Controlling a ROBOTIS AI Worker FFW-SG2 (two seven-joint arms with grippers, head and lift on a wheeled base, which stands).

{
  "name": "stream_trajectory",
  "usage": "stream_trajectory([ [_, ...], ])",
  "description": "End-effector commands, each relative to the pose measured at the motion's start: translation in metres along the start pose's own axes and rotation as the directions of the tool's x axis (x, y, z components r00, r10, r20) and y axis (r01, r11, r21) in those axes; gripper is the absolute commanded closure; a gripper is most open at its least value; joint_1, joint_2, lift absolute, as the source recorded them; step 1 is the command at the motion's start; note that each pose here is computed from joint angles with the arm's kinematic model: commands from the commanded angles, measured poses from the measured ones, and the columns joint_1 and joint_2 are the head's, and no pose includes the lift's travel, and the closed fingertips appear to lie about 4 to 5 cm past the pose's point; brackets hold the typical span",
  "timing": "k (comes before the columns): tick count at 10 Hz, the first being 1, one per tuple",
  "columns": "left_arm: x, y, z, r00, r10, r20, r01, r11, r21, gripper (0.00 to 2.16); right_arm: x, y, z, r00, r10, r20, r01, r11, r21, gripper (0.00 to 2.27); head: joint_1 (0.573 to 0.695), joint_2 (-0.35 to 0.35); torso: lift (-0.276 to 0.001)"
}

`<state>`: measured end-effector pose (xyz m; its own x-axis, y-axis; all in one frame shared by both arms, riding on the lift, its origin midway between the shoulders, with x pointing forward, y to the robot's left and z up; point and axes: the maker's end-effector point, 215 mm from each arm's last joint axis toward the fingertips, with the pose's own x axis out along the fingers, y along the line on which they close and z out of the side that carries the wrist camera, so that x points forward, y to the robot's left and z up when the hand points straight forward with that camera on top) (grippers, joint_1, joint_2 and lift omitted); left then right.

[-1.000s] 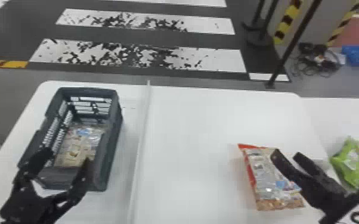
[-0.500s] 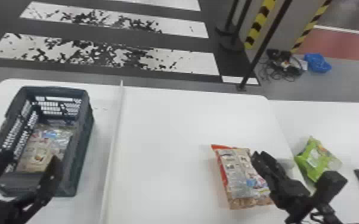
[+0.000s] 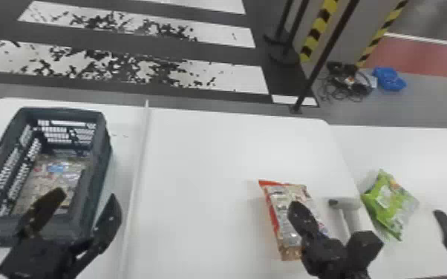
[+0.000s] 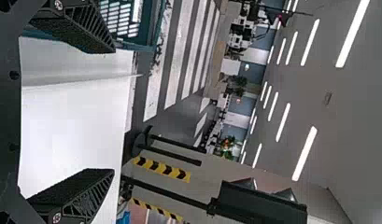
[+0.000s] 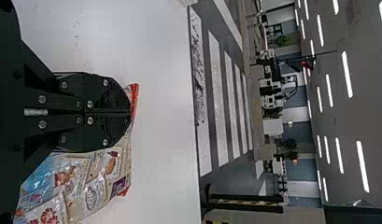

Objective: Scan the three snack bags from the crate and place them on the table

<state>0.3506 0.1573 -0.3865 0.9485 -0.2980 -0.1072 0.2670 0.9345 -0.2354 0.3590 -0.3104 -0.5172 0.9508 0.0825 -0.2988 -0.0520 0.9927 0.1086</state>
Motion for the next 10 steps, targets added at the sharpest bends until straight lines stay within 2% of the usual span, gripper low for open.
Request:
stream_trajectory([
  [1, 0.001, -0.007, -0.001, 1.000, -0.017, -0.006, 0.017, 1.000, 0.004, 0.08, -0.008, -0.025, -0.001, 0.998, -0.059, 0.035, 0.059, 0.998, -0.020, 2.20, 0.695, -0.234, -0.037],
  [3, 0.000, -0.011, -0.004, 1.000, -0.024, -0.012, 0.024, 1.000, -0.001, 0.08, -0.029, -0.072, 0.009, 0.983, -0.152, 0.107, 0.157, 0.987, -0.040, 2.20, 0.695, -0.315, -0.037],
  [5, 0.000, -0.012, -0.008, 0.999, -0.027, -0.025, 0.027, 1.000, -0.008, 0.09, -0.044, -0.106, -0.005, 0.974, -0.207, 0.091, 0.212, 0.976, -0.051, 2.20, 0.695, -0.350, -0.037],
  [10, -0.003, -0.017, -0.011, 0.999, -0.046, -0.029, 0.045, 0.999, -0.004, 0.09, -0.050, -0.109, -0.031, 0.976, -0.209, 0.062, 0.213, 0.975, -0.067, 2.20, 0.695, -0.350, -0.037],
])
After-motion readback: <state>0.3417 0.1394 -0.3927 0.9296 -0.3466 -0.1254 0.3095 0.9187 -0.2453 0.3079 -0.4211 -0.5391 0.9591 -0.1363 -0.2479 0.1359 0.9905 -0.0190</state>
